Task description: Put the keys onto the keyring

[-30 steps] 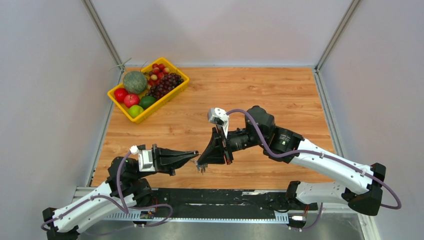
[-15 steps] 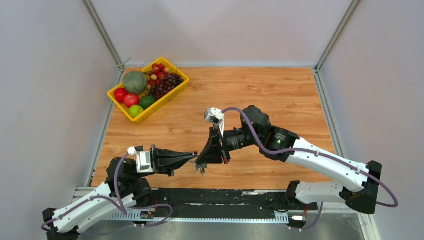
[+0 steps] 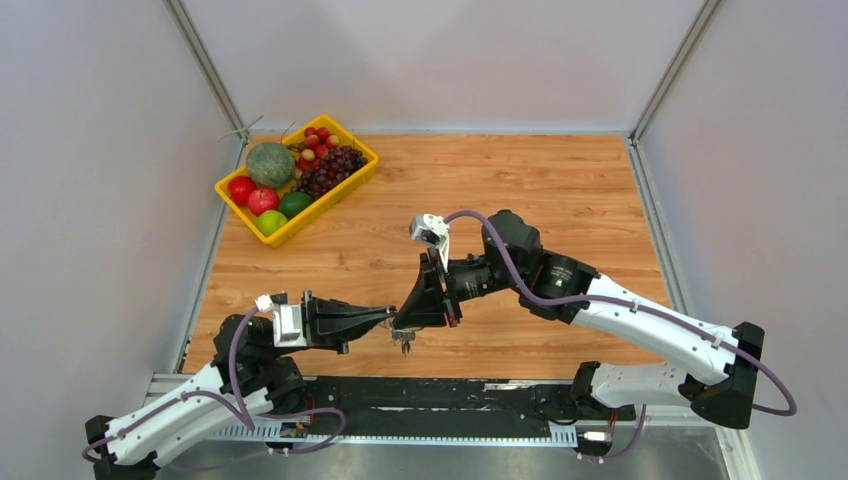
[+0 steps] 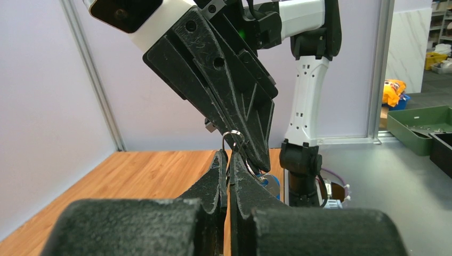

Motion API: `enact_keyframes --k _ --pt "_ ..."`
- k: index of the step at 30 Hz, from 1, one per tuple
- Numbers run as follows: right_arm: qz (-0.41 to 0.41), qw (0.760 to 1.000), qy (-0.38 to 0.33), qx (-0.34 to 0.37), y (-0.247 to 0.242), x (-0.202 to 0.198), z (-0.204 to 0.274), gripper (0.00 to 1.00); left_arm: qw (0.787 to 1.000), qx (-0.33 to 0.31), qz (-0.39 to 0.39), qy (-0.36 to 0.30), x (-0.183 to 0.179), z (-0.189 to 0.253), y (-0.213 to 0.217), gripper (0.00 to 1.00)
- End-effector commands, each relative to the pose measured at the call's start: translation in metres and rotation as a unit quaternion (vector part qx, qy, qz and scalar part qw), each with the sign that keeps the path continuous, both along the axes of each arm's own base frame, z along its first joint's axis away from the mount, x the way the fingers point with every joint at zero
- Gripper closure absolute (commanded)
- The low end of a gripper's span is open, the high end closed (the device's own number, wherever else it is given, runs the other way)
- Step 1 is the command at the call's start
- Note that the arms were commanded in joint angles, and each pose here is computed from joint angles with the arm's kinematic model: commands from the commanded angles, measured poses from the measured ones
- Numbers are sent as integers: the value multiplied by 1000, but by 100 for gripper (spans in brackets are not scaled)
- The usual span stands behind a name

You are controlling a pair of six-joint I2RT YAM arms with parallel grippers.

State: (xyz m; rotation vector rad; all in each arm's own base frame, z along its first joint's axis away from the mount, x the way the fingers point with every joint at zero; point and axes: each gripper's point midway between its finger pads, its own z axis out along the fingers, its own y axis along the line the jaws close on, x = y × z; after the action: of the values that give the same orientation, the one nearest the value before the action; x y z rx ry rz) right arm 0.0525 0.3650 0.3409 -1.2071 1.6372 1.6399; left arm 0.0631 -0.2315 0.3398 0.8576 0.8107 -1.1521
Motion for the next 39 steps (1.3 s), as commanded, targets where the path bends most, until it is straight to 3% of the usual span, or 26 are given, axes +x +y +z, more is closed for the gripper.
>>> enact_keyframes --k 1,39 --pt "-8 999 -5 35 0 4 26 100 999 -20 -17 -25 -9 11 2 100" --pt "-37 998 25 39 -4 10 29 100 998 -11 -48 -41 -18 6 -4 100"
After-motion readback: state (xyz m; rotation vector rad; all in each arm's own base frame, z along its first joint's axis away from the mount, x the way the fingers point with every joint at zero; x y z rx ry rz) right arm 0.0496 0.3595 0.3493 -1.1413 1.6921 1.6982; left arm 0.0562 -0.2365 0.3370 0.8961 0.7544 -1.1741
